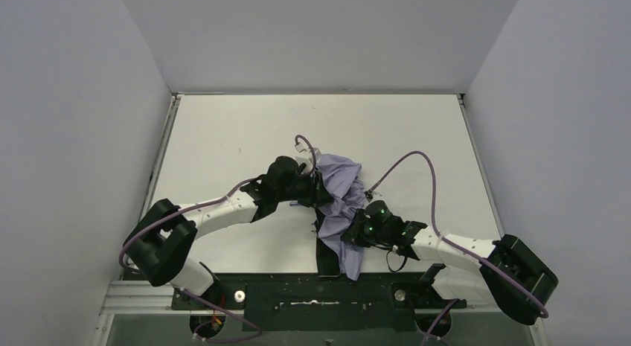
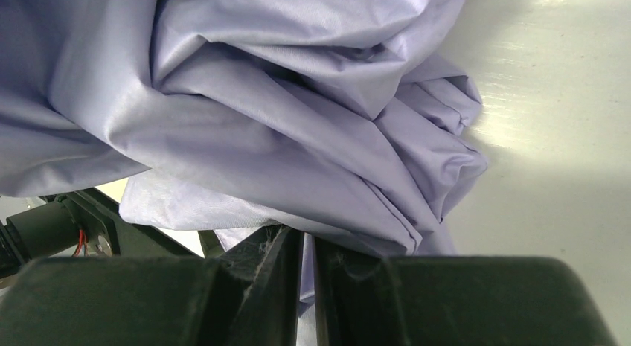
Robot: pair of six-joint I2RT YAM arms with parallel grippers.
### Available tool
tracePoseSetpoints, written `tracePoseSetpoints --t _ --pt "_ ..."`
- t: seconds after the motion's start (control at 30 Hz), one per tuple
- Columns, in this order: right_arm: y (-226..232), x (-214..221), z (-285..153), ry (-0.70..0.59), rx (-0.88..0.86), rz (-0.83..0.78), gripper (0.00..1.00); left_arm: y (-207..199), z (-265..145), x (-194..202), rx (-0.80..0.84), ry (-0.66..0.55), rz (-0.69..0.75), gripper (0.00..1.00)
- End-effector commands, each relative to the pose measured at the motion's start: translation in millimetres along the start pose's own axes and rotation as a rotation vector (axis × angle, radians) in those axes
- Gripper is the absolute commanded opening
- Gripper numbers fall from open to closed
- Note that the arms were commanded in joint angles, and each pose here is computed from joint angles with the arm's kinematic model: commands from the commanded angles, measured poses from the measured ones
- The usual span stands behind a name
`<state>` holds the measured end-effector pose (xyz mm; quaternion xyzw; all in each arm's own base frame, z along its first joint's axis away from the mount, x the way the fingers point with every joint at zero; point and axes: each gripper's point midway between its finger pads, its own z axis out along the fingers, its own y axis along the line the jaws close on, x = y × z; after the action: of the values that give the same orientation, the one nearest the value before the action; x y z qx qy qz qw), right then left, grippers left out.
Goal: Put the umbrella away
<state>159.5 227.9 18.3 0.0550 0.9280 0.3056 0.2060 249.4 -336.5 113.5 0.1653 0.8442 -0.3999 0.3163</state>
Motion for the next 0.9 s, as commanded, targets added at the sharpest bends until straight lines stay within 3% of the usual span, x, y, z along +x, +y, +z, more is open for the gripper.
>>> tracePoseSetpoints --t 0.0,0.07,0.2,0.47,0.67,0.87 --pt "5 -7 -4 -0.027 -0.017 -0.007 0.13 -27 -2 -28 0.113 -0.072 0.019 0.25" --pt "6 -8 -4 -0.03 -0.018 -0.008 0.13 -28 -5 -31 0.107 -0.072 0.022 0.14" --pt "6 -9 -4 -0.037 -0.015 -0.004 0.13 -39 -19 -50 0.107 -0.1 0.049 0.01" --pt "7 -12 -2 -0.051 -0.013 0.009 0.14 -87 -62 -90 0.174 -0.155 0.114 0.0" --pt "9 -17 -3 -0.084 -0.023 0.031 0.15 -110 -82 -68 0.18 -0.086 0.146 0.0" --pt "32 -25 -8 -0.104 -0.117 0.016 0.24 -127 -83 -19 0.171 -0.014 0.168 0.0"
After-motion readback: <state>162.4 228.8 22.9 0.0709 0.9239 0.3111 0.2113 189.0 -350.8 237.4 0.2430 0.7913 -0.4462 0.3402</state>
